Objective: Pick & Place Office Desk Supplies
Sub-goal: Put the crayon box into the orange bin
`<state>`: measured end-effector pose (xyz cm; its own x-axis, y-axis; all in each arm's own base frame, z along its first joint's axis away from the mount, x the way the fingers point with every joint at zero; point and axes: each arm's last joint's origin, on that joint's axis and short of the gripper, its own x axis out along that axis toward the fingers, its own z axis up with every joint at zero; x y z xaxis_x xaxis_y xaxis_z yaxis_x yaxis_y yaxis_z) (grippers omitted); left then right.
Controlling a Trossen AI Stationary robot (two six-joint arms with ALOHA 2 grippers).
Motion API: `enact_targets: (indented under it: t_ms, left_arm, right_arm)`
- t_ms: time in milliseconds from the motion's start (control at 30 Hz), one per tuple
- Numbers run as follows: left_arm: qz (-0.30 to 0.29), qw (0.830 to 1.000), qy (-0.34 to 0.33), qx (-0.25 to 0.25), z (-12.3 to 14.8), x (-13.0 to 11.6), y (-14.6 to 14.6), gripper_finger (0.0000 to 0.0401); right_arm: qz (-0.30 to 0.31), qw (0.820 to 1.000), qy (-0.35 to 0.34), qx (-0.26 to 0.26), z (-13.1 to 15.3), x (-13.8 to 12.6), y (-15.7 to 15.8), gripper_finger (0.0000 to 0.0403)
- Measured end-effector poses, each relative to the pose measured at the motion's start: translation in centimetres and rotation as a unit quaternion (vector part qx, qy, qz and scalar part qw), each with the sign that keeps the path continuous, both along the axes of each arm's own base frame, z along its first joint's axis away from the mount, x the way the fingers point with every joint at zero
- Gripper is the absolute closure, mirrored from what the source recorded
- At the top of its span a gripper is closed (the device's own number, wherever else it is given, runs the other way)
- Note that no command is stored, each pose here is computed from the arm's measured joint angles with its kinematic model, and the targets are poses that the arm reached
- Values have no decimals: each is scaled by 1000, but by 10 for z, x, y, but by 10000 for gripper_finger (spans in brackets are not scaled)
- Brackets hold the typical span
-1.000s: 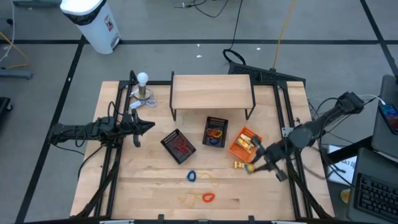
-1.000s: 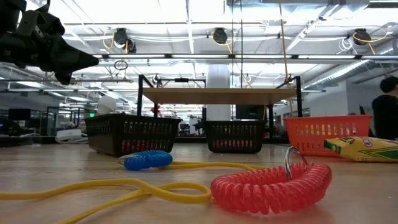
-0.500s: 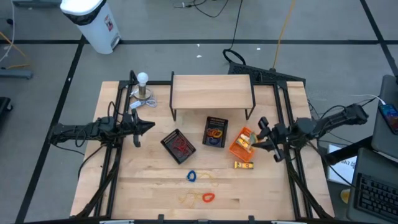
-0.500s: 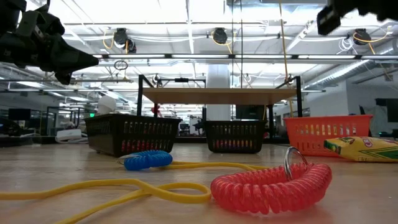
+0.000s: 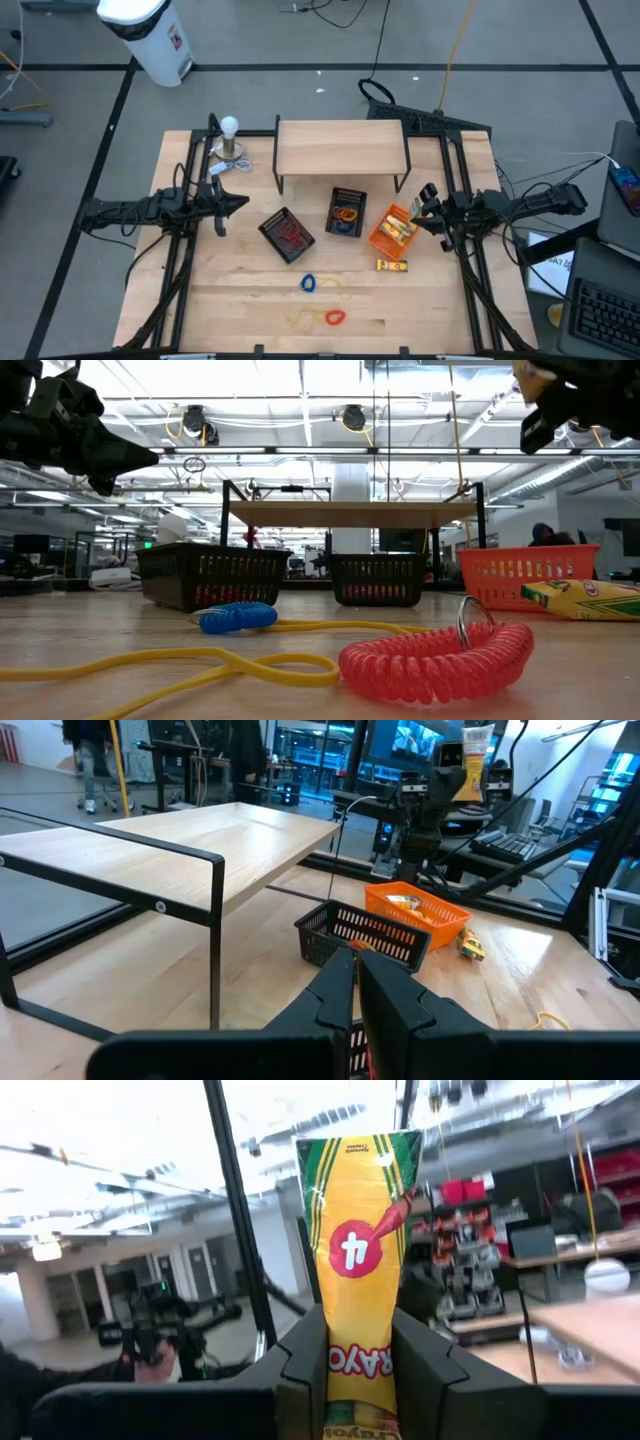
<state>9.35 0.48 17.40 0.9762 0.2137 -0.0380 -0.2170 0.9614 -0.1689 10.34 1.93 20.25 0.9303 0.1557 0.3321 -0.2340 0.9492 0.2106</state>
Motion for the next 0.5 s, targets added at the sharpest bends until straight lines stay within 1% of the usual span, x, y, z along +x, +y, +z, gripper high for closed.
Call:
enact_targets:
  t_ms: [167, 333, 400, 467, 500]
  left_arm:
    - [0, 1000, 0, 0, 0, 0, 0, 377]
    - [0, 1000, -1, -3, 0, 0, 0, 377]
    - [0, 1000, -1, -3, 0, 0, 0, 377]
    - [0, 1000, 0, -3, 0, 0, 0, 377]
    - [0, 1000, -1, -3, 0, 0, 0, 377]
  right_arm:
    - [0, 1000, 6, -1, -1, 0, 0, 325]
    - [-1, 1000, 11, -2, -2, 0, 0, 334]
    - [-5, 999, 37, -9, -6, 2, 0, 336]
    - [-18, 995, 97, -22, -10, 4, 0, 335]
    - [-25, 992, 118, -27, -4, 5, 0, 334]
